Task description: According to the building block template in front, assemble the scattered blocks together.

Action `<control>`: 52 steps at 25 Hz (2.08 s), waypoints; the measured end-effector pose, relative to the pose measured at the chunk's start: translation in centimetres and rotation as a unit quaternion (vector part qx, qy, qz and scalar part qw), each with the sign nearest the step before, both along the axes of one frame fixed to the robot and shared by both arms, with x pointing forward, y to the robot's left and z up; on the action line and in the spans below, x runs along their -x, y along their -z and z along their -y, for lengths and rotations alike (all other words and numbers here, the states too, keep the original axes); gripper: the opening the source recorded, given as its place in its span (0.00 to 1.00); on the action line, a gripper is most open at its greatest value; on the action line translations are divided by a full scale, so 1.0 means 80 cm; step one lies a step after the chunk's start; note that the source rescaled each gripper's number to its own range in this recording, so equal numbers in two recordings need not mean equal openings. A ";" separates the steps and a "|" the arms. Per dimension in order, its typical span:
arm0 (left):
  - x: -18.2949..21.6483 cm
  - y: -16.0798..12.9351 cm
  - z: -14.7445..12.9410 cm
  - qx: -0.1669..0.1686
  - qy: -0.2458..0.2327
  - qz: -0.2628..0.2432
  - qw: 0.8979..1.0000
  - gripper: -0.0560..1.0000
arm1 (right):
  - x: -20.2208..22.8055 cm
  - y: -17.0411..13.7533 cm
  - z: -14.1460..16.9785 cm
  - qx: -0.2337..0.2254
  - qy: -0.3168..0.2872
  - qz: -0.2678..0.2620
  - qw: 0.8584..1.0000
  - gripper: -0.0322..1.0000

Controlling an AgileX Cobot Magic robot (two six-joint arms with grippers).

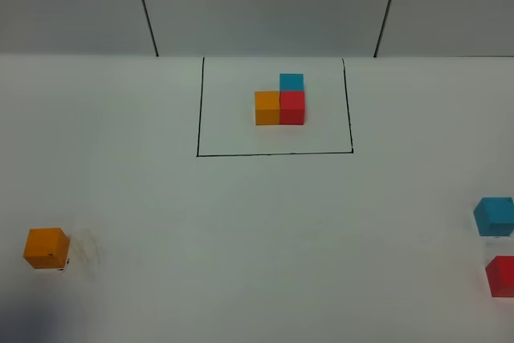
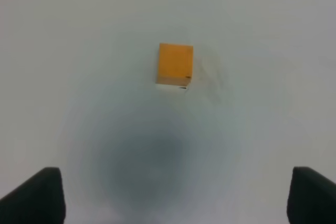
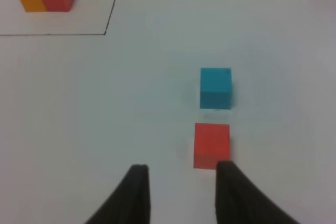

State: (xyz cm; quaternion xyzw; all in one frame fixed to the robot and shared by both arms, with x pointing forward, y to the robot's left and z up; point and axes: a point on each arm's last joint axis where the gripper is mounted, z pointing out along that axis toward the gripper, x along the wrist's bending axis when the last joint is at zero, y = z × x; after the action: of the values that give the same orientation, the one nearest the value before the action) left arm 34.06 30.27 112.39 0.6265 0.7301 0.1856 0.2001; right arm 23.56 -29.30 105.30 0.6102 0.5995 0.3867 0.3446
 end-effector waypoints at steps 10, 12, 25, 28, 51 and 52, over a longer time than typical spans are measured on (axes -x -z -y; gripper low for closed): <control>-0.110 0.043 -0.001 -0.013 0.000 -0.135 0.991 0.81 | 0.000 0.000 0.000 0.000 0.000 0.000 1.000 0.03; -0.125 0.057 -0.001 -0.015 0.000 -0.159 0.987 0.80 | 0.000 0.000 0.000 0.000 0.000 0.000 1.000 0.03; -0.180 0.111 0.000 -0.015 0.013 -0.192 0.981 0.76 | 0.000 0.000 0.000 0.000 0.000 0.000 1.000 0.03; -0.186 0.124 0.002 -0.008 0.013 -0.190 0.982 0.75 | 0.000 0.000 0.000 0.000 0.000 0.000 1.000 0.03; -0.224 0.223 0.007 0.009 0.023 -0.259 0.965 0.71 | 0.000 0.000 0.000 0.000 0.000 0.000 1.000 0.03; -0.226 0.226 0.007 0.009 0.024 -0.261 0.965 0.71 | 0.000 0.000 0.000 0.000 0.000 0.000 1.000 0.03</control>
State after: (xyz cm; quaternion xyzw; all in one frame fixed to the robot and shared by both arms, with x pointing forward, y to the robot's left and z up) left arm 52.11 29.73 94.31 0.6685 0.7436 0.0046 0.0131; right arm 23.56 -29.30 105.30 0.6102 0.5995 0.3867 0.3446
